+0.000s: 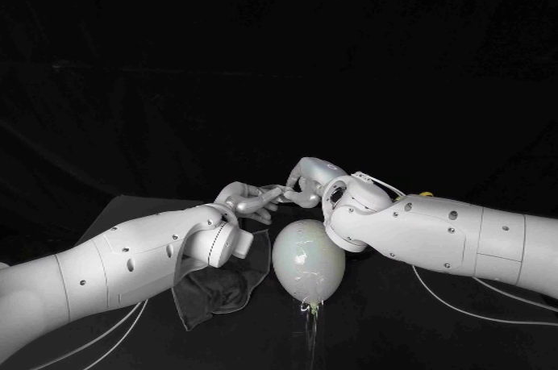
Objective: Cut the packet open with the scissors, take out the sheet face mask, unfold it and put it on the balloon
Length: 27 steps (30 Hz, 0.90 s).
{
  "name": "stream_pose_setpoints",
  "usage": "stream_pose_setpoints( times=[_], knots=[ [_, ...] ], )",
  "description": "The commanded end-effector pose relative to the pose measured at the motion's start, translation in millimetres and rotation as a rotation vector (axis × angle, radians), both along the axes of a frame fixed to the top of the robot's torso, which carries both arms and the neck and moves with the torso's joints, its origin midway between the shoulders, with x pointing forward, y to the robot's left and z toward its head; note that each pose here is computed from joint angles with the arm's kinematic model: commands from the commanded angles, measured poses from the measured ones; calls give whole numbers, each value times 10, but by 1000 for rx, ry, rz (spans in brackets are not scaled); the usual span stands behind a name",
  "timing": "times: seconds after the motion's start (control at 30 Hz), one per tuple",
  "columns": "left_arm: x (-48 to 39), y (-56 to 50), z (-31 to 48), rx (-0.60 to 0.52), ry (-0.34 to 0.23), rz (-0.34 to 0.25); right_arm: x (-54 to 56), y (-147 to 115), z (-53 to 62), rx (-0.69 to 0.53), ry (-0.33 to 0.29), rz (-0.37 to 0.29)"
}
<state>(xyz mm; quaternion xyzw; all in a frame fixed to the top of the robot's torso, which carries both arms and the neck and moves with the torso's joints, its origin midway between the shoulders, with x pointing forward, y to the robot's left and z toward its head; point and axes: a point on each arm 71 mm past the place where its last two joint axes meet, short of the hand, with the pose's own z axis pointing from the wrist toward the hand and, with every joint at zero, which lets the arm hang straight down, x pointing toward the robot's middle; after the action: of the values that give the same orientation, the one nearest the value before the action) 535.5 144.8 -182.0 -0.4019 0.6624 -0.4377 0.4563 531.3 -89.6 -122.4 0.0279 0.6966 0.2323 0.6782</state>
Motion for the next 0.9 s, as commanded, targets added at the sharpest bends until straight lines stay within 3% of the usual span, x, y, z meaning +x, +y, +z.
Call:
stream_pose_setpoints(
  times=[0.03,0.53,0.9],
  knots=[
    [2,13,11,-6,1,13,1,5,19,-5,-20,8],
    [18,29,11,-19,-2,30,-53,38,15,0,-7,30],
    [29,47,7,-22,2,51,-57,17,46,39,-44,17]
  ],
)
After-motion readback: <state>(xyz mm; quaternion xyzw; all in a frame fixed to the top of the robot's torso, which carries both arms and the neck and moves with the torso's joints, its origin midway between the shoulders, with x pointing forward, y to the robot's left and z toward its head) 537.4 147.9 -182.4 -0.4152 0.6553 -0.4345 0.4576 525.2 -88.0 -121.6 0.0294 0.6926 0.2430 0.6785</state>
